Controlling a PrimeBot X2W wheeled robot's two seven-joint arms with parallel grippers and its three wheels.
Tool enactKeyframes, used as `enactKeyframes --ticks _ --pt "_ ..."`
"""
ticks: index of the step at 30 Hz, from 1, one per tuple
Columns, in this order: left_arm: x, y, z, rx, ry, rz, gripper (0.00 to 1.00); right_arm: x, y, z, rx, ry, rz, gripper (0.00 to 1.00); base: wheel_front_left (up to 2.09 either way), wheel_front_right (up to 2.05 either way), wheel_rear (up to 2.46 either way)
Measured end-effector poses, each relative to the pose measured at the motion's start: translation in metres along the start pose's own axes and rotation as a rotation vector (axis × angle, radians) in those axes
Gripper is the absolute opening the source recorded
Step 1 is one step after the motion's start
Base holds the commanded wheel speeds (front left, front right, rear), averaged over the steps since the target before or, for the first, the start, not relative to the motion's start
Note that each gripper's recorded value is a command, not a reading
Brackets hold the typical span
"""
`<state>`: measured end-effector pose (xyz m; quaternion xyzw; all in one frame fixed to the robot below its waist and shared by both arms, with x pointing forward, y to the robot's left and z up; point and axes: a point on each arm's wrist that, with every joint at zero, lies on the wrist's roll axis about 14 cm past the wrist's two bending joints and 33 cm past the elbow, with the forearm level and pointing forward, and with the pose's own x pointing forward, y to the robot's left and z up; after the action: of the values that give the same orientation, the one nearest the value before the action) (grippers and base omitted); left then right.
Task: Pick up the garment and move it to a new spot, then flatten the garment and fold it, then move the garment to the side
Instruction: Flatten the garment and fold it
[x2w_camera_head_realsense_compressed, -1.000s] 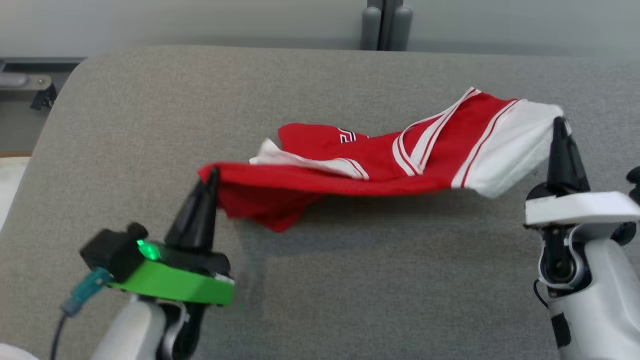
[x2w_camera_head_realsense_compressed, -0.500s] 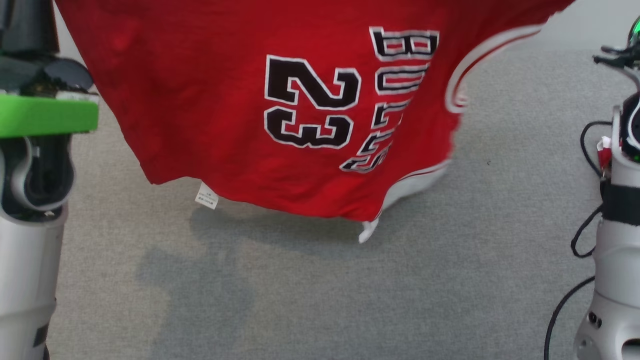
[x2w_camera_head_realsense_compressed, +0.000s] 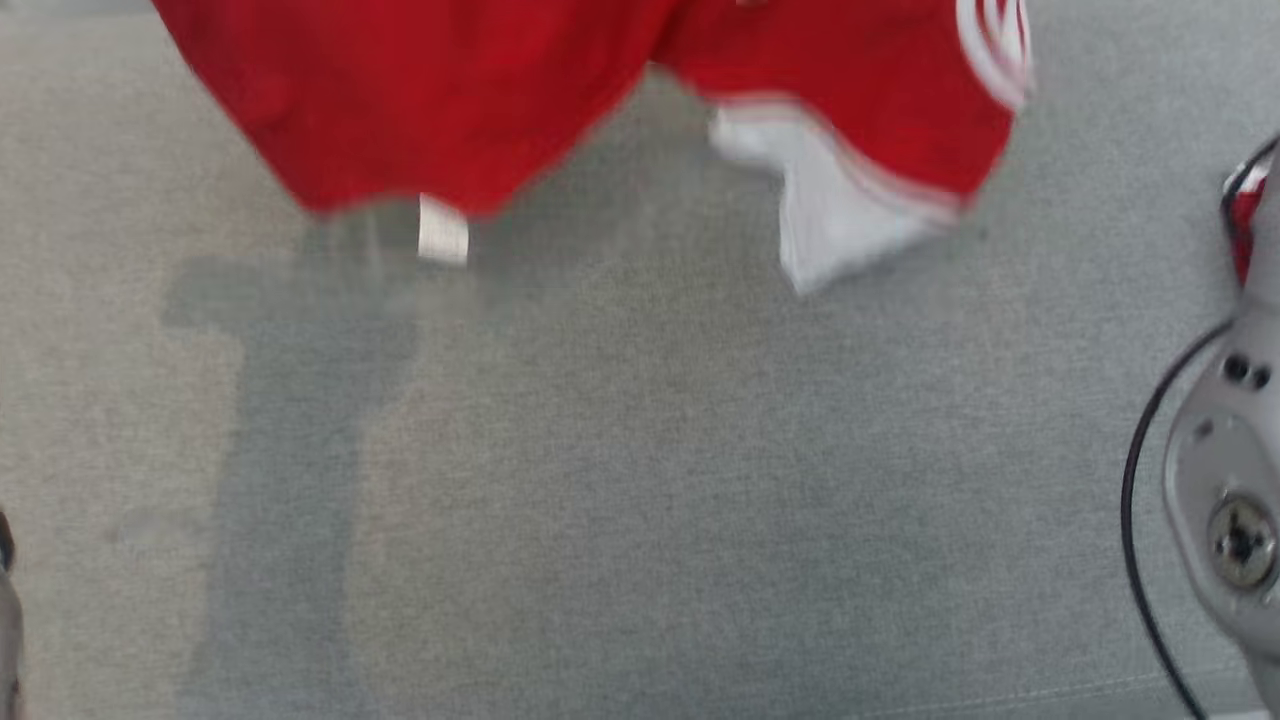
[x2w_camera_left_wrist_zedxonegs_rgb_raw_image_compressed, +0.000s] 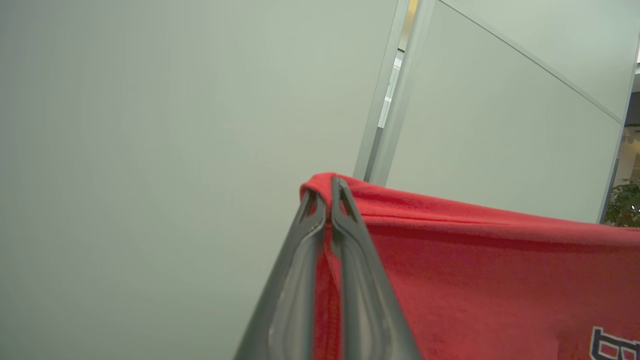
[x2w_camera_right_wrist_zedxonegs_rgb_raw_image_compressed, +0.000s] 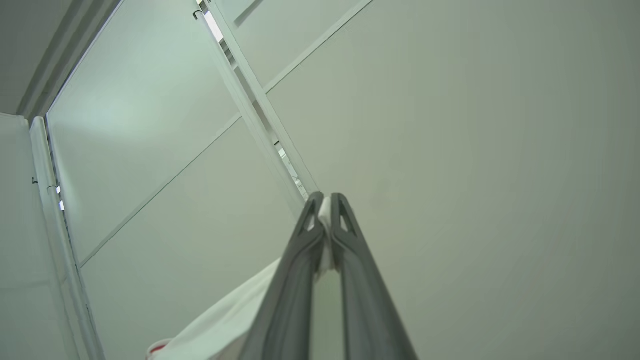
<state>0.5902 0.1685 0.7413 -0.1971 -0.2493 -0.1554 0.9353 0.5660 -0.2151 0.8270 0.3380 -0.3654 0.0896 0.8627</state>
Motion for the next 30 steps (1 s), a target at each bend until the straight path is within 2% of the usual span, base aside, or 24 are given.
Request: enactKeyframes --ticks 6,10,13,17,19,22,26,30 --pt "0.040 0.025 -0.010 0.045 -0.097 0.035 0.00 0.039 0.004 -0.006 -0.041 -0.124 0.041 0.00 0.00 0.00 0.00" --pt "0.043 0.045 -0.039 0.002 -0.080 0.083 0.00 0.039 -0.024 -0.029 -0.056 -0.101 -0.007 0.00 0.00 0.00 0.00" --pt "0.023 0.060 -0.084 -0.014 0.023 0.123 0.00 0.021 -0.057 -0.050 -0.078 -0.044 -0.071 0.00 0.00 0.00 0.00" --pt "-0.037 0.063 -0.150 -0.062 0.205 0.174 0.00 -0.037 -0.105 -0.083 -0.069 0.101 -0.189 0.00 0.00 0.00 0.00" --pt "-0.075 0.053 -0.179 -0.067 0.309 0.154 0.00 -0.080 -0.133 -0.097 -0.055 0.190 -0.276 0.00 0.00 0.00 0.00" --pt "-0.136 0.056 -0.211 -0.131 0.432 0.222 0.00 -0.151 -0.166 -0.113 -0.036 0.311 -0.407 0.00 0.00 0.00 0.00" --pt "-0.210 0.056 -0.239 -0.171 0.575 0.314 0.00 -0.236 -0.181 -0.123 0.001 0.423 -0.541 0.00 0.00 0.00 0.00" --pt "-0.267 0.039 -0.255 -0.215 0.678 0.373 0.00 -0.291 -0.182 -0.121 0.030 0.470 -0.633 0.00 0.00 0.00 0.00"
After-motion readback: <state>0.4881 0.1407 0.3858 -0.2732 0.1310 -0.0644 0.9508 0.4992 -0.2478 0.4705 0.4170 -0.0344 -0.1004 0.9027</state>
